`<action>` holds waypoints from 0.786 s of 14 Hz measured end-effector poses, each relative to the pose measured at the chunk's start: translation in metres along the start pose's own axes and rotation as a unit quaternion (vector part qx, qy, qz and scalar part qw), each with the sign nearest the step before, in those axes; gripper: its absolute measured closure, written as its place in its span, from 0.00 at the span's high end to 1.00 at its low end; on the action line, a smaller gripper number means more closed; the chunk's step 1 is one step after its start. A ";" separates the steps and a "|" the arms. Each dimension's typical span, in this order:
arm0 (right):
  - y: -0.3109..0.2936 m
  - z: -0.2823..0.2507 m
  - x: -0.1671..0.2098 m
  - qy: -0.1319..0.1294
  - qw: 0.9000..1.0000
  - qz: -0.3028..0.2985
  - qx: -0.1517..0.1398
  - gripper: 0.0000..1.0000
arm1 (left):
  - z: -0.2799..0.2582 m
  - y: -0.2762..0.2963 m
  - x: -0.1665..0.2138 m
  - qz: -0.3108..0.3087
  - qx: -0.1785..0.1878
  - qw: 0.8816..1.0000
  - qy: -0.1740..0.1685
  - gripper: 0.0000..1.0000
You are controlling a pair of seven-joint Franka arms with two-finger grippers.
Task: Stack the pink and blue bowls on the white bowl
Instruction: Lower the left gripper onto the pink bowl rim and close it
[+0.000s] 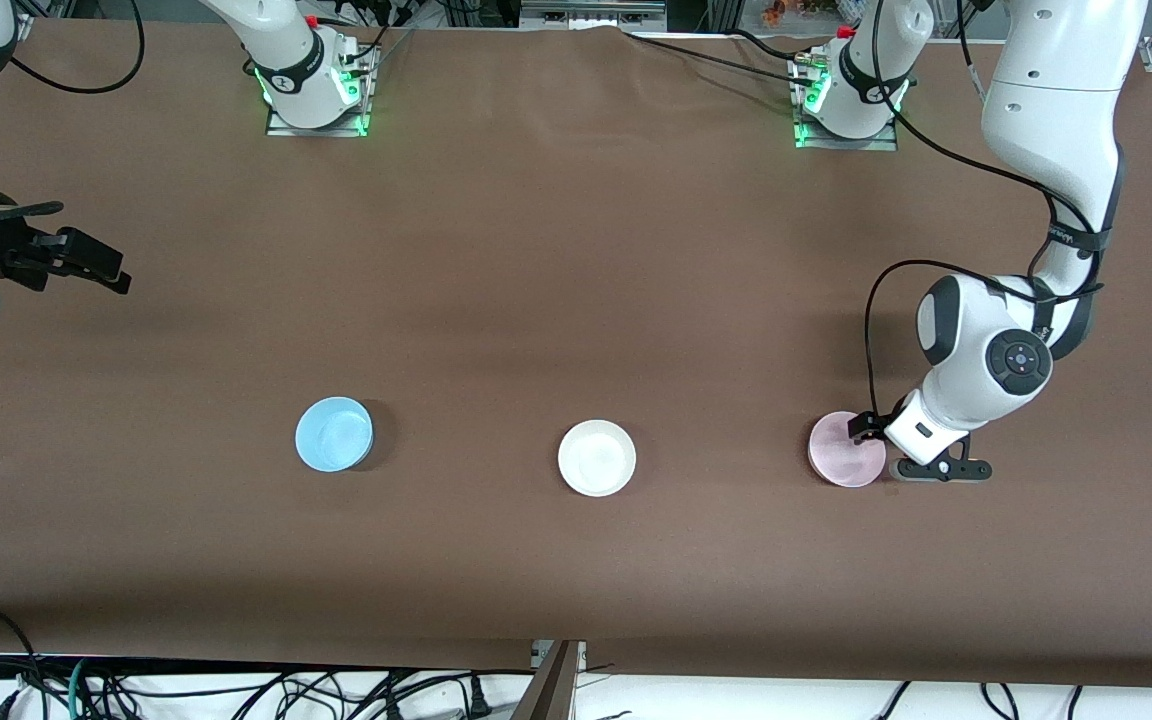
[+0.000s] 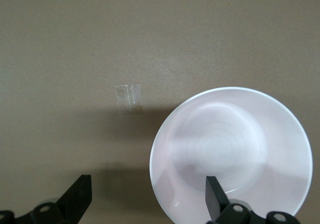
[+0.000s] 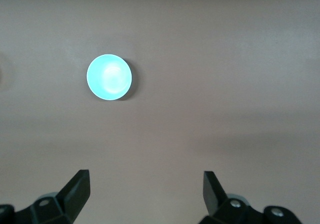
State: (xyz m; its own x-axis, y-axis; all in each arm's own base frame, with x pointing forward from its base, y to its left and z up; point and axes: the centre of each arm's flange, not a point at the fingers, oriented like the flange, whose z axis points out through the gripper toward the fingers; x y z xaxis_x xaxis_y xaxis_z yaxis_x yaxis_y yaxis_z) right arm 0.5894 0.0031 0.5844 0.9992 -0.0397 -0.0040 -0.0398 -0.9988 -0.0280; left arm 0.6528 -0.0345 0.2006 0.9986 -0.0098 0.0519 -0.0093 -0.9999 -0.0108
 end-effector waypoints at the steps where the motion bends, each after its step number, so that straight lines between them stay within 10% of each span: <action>1: 0.000 0.000 0.000 0.000 1.000 0.000 0.000 1.00 | 0.003 0.000 -0.003 0.000 0.000 1.000 0.000 1.00; 11: 0.000 0.000 0.000 0.000 1.000 0.000 0.000 1.00 | -0.008 0.002 -0.007 0.002 -0.002 1.000 0.005 0.71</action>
State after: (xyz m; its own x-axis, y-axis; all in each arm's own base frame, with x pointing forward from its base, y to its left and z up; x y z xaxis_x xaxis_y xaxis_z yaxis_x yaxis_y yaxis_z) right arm 0.5895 0.0031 0.5844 0.9992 -0.0397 -0.0039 -0.0397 -0.9988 -0.0280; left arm 0.6455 -0.0365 0.2085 0.9979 -0.0132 0.0627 -0.0128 -0.9999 -0.0066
